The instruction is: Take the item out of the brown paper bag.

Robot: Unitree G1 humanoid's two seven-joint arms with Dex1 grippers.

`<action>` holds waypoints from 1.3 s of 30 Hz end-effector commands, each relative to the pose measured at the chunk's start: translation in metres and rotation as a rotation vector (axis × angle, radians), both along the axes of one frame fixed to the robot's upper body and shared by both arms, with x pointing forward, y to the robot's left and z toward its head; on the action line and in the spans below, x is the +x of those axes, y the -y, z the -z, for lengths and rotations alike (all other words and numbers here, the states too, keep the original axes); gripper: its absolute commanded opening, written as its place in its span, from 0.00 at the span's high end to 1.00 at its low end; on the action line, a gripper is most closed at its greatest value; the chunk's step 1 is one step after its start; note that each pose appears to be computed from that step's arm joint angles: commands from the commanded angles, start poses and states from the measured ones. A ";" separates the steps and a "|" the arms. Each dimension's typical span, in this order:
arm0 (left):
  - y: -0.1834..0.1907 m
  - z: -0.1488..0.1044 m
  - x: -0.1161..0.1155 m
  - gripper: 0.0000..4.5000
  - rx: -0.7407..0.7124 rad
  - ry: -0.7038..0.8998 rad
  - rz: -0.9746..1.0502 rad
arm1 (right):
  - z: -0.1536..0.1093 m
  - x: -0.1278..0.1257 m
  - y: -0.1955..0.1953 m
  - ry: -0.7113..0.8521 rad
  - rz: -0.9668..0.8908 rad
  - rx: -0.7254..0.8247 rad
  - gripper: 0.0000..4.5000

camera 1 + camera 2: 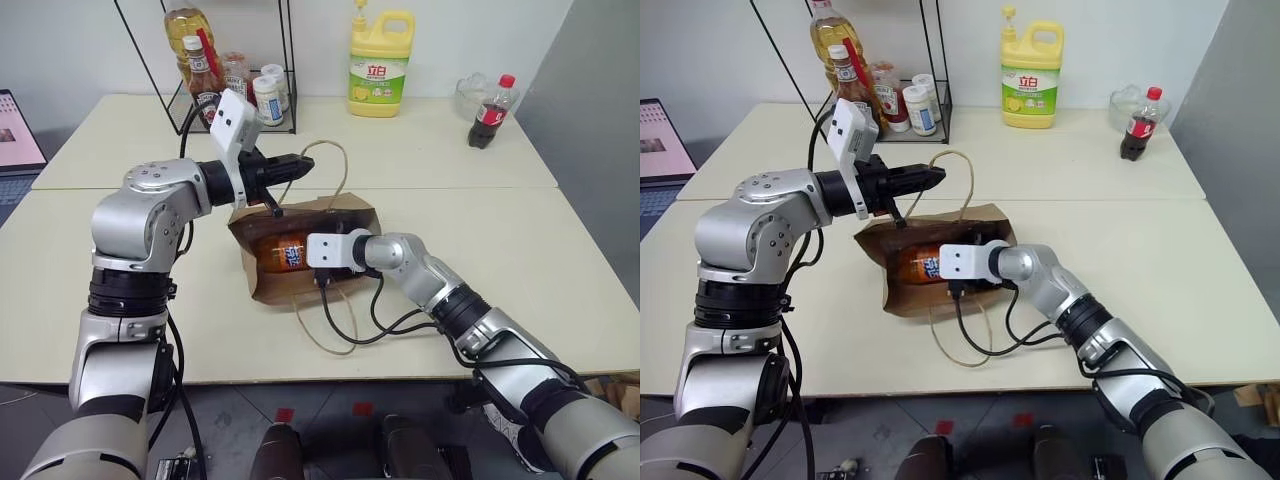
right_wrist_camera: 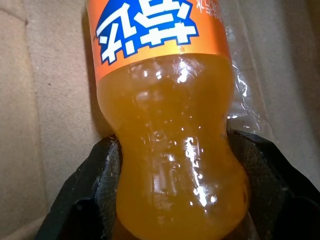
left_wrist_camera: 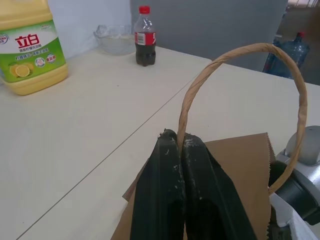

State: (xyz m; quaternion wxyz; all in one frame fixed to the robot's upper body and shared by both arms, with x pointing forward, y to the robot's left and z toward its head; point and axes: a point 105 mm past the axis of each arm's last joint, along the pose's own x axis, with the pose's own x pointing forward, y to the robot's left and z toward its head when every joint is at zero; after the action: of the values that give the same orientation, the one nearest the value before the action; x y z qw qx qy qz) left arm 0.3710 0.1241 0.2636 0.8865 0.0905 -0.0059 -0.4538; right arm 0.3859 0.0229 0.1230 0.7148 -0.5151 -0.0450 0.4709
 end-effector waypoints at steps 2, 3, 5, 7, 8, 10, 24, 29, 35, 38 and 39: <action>0.000 -0.015 -0.004 1.00 -0.007 0.069 0.005 | 0.005 0.004 0.015 -0.015 0.031 -0.013 0.36; 0.000 -0.015 -0.004 1.00 -0.006 0.069 0.004 | -0.002 0.003 0.013 0.000 0.018 0.010 0.36; -0.001 -0.014 -0.003 1.00 -0.004 0.069 -0.001 | -0.014 -0.004 0.007 0.004 -0.023 0.061 0.36; -0.002 -0.012 -0.001 1.00 0.005 0.071 -0.011 | -0.024 -0.012 0.003 0.006 -0.064 0.097 0.36; -0.003 -0.011 0.000 1.00 0.013 0.073 -0.021 | -0.030 -0.017 0.001 0.013 -0.087 0.113 0.36; -0.007 -0.010 0.006 1.00 0.029 0.096 -0.060 | -0.044 -0.031 -0.004 0.035 -0.166 0.160 0.36; -0.019 -0.011 0.031 1.00 0.037 0.155 -0.188 | -0.114 -0.054 0.026 0.183 -0.201 0.416 0.36; -0.019 -0.011 0.033 1.00 0.041 0.154 -0.192 | -0.145 -0.064 0.052 0.254 -0.179 0.520 0.36; -0.020 -0.009 0.034 1.00 0.046 0.149 -0.189 | -0.190 -0.065 0.109 0.434 -0.002 0.567 0.36; -0.020 -0.008 0.035 1.00 0.045 0.147 -0.186 | -0.189 -0.052 0.140 0.424 0.150 0.544 0.36; -0.020 -0.008 0.035 1.00 0.045 0.147 -0.185 | -0.184 -0.046 0.151 0.410 0.210 0.522 0.36</action>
State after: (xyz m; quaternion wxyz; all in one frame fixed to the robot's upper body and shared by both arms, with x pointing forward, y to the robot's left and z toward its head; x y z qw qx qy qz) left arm 0.4079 0.1447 0.2581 0.9224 0.1332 -0.0297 -0.3613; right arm 0.3396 -0.1096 0.2961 0.8304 -0.3972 -0.2533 0.2974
